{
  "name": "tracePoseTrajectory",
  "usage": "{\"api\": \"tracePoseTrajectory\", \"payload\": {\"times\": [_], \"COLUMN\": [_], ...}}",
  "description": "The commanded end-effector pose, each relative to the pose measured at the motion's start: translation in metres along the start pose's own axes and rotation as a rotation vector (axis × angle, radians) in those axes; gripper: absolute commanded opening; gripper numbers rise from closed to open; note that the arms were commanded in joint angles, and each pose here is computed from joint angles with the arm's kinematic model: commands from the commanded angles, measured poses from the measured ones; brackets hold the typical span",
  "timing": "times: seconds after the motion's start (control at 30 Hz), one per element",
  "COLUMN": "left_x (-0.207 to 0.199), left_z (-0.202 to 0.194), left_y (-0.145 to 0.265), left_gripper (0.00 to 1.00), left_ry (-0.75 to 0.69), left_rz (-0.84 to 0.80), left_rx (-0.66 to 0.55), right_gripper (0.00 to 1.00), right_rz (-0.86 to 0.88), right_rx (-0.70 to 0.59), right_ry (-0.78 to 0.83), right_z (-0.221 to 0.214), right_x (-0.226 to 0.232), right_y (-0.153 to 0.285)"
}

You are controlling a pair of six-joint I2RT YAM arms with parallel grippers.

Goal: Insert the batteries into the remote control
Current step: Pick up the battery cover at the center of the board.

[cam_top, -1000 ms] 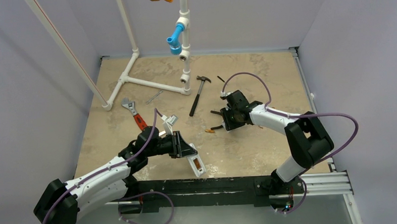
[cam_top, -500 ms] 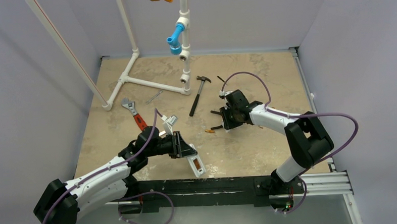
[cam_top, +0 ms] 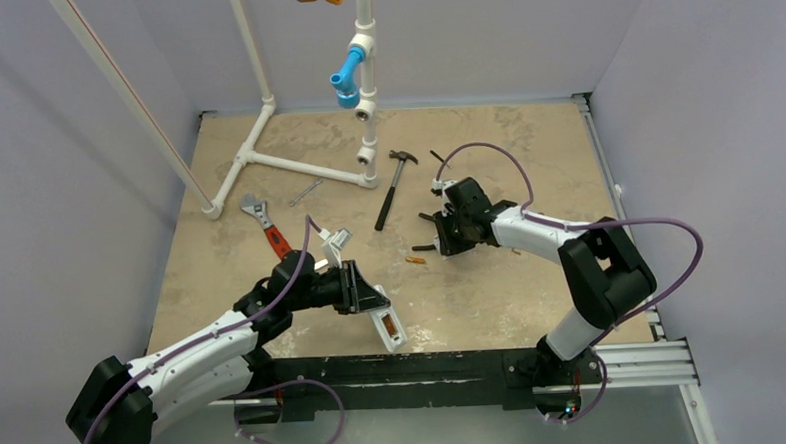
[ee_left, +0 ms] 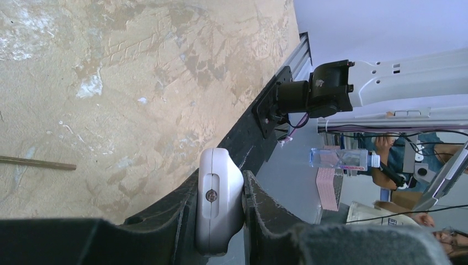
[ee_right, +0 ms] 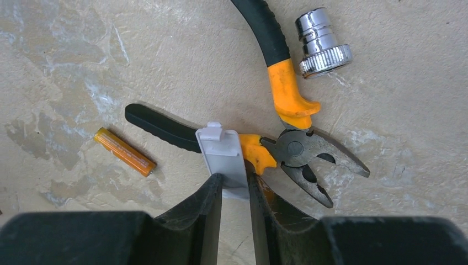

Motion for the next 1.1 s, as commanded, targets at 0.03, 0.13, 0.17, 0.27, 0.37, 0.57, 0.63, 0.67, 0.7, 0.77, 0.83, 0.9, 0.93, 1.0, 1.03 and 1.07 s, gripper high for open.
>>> {"api": "tracePoseTrajectory", "payload": {"times": [0.03, 0.13, 0.17, 0.27, 0.37, 0.57, 0.63, 0.67, 0.7, 0.77, 0.83, 0.9, 0.93, 1.0, 1.03, 1.07], "left_x": [-0.012, -0.012, -0.012, -0.011, -0.011, -0.012, -0.011, -0.011, -0.011, -0.011, -0.011, -0.011, -0.011, -0.011, -0.010, -0.011], "left_z": [0.011, 0.011, 0.010, 0.010, 0.010, 0.011, 0.011, 0.011, 0.011, 0.011, 0.011, 0.011, 0.011, 0.011, 0.011, 0.011], "left_y": [0.000, 0.000, 0.000, 0.000, 0.000, 0.000, -0.001, -0.001, -0.001, -0.001, -0.002, -0.002, -0.002, -0.002, -0.002, -0.002], "left_gripper": [0.00, 0.00, 0.00, 0.00, 0.00, 0.00, 0.00, 0.00, 0.00, 0.00, 0.00, 0.00, 0.00, 0.00, 0.00, 0.00], "left_ry": [-0.053, -0.052, -0.053, -0.052, -0.050, -0.051, -0.049, -0.049, -0.047, -0.047, -0.044, -0.043, -0.043, -0.041, -0.038, -0.039], "left_rz": [-0.041, -0.040, -0.040, -0.037, -0.035, -0.037, -0.034, -0.034, -0.033, -0.034, -0.034, -0.034, -0.035, -0.033, -0.032, -0.032], "left_rx": [-0.038, -0.038, -0.037, -0.039, -0.040, -0.041, -0.039, -0.040, -0.039, -0.039, -0.037, -0.039, -0.039, -0.038, -0.036, -0.038], "right_gripper": [0.19, 0.14, 0.12, 0.08, 0.05, 0.03, 0.03, 0.03, 0.03, 0.03, 0.02, 0.02, 0.02, 0.02, 0.02, 0.02], "right_rz": [0.020, 0.031, 0.035, 0.043, 0.059, 0.083, 0.083, 0.085, 0.086, 0.089, 0.094, 0.099, 0.100, 0.101, 0.101, 0.101], "right_rx": [-0.011, -0.006, -0.005, -0.007, -0.018, -0.041, -0.043, -0.043, -0.045, -0.048, -0.048, -0.046, -0.050, -0.055, -0.058, -0.063], "right_ry": [-0.002, 0.001, 0.001, 0.004, 0.011, 0.024, 0.027, 0.027, 0.026, 0.023, 0.019, 0.015, 0.015, 0.012, 0.011, 0.009], "right_z": [0.003, 0.002, 0.002, 0.002, 0.004, 0.007, 0.007, 0.007, 0.007, 0.007, 0.007, 0.007, 0.007, 0.008, 0.008, 0.008], "right_x": [0.001, 0.002, 0.003, 0.003, 0.005, 0.008, 0.008, 0.009, 0.009, 0.009, 0.010, 0.011, 0.011, 0.011, 0.011, 0.012], "right_y": [-0.006, -0.006, -0.006, -0.004, 0.001, 0.012, 0.014, 0.015, 0.016, 0.017, 0.017, 0.017, 0.018, 0.020, 0.021, 0.022]}}
Point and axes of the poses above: each gripper's point midway between its finger pads, its own y axis back along the fingers, its own x axis along the line the jaws close on, z = x × y, the point moved 7 cm from there along y, back along the fingers, and after that the axes turned 4 degrees about -y, right-handed, at the moved point
